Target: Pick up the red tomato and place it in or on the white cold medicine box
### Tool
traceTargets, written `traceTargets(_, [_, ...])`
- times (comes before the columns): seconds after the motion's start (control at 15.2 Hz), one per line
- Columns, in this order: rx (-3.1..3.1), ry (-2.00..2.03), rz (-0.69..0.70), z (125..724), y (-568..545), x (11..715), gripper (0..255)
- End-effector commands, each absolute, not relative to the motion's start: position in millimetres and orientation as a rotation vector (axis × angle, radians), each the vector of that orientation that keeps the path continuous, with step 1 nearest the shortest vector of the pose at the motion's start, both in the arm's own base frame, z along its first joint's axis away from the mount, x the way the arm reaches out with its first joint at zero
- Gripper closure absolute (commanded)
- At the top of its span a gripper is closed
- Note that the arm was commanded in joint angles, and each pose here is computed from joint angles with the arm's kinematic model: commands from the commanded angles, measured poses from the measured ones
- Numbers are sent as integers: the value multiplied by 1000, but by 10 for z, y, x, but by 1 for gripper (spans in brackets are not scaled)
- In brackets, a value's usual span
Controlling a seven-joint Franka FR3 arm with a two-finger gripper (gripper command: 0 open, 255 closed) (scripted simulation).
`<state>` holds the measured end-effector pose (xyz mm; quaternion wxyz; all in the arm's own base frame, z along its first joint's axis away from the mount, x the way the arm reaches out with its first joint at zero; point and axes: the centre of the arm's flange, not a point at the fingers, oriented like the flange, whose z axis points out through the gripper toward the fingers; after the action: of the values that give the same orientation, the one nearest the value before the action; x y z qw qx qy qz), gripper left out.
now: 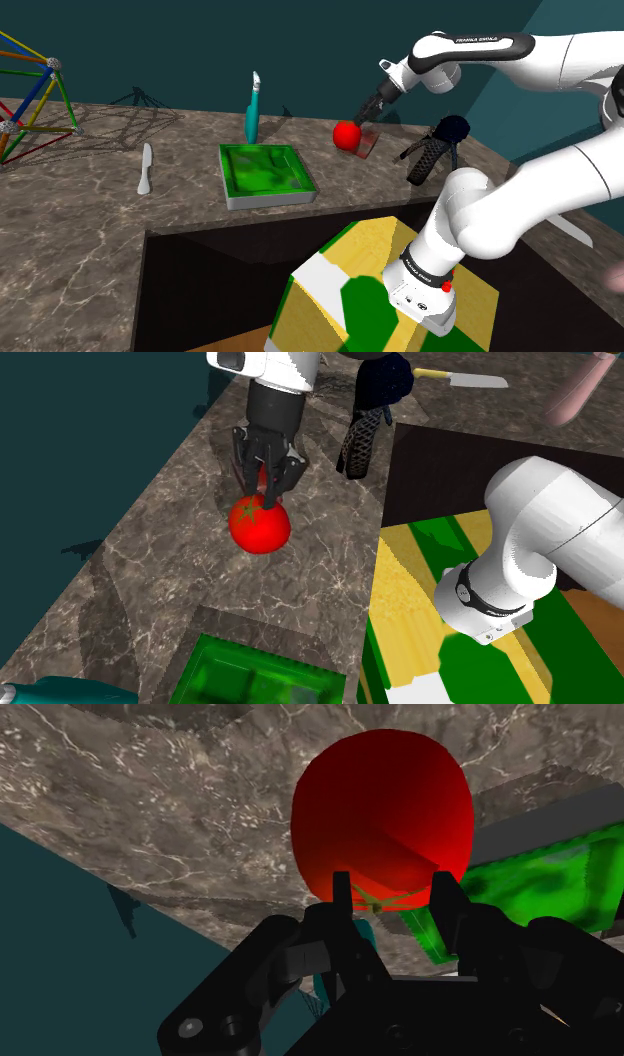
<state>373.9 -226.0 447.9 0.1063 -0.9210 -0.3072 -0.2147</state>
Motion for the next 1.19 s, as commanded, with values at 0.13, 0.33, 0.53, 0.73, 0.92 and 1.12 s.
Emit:
traceTargets(0.13, [-2713,-905,-632,4703,-2266,3729,255])
traceTargets(0.33, [-2713,-905,-632,4861,-2266,3729,255])
traceTargets(0.53, [-2713,-905,-632,5020,-2266,3729,255])
traceTargets(0.73, [-2713,-905,-632,5178,-2266,3729,255])
traceTargets(0.92, [-2713,-905,-632,5290,-2519,3731,255])
traceTargets(1.12, [-2713,-905,-632,5403,-2898,3735,255])
